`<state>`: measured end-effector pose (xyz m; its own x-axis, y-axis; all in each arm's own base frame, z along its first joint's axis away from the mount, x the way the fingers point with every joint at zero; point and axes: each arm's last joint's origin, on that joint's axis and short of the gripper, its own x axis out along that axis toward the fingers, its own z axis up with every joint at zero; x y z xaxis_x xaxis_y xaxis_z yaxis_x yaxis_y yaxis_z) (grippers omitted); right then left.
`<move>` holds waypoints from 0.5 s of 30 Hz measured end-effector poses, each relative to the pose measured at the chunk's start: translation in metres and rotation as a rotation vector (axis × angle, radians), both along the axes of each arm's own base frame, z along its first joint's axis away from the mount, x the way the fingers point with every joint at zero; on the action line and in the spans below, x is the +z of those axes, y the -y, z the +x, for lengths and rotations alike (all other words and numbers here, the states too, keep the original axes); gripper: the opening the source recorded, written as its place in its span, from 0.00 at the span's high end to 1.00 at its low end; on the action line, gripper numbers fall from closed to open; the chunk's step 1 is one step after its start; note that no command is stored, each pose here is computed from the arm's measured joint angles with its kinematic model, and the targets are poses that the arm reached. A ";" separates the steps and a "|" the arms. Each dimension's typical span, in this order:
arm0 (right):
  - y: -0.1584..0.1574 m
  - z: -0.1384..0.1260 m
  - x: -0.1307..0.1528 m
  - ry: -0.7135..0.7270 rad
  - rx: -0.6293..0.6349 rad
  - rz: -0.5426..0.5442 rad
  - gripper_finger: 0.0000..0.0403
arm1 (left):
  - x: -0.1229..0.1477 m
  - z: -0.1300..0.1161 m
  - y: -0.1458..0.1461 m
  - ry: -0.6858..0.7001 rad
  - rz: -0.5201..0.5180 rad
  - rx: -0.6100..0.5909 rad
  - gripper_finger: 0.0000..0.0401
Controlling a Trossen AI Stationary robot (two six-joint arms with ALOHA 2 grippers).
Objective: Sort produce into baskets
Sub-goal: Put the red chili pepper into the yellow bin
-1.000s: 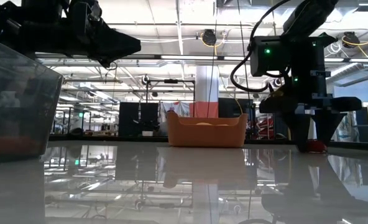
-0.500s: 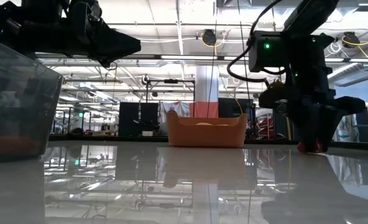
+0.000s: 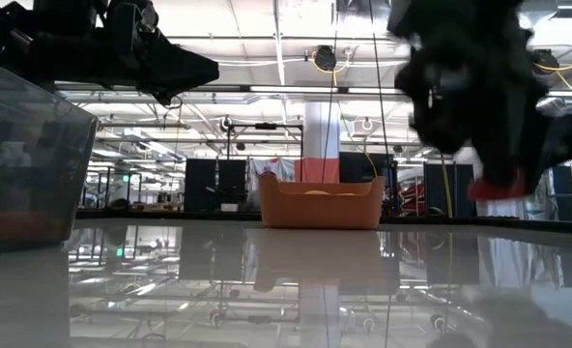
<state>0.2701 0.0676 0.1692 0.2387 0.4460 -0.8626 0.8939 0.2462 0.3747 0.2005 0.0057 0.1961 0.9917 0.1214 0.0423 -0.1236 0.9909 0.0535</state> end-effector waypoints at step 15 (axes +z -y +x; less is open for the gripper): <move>-0.112 -0.029 0.108 -0.123 0.087 -0.062 0.81 | 0.000 0.000 0.000 0.000 0.000 0.000 0.68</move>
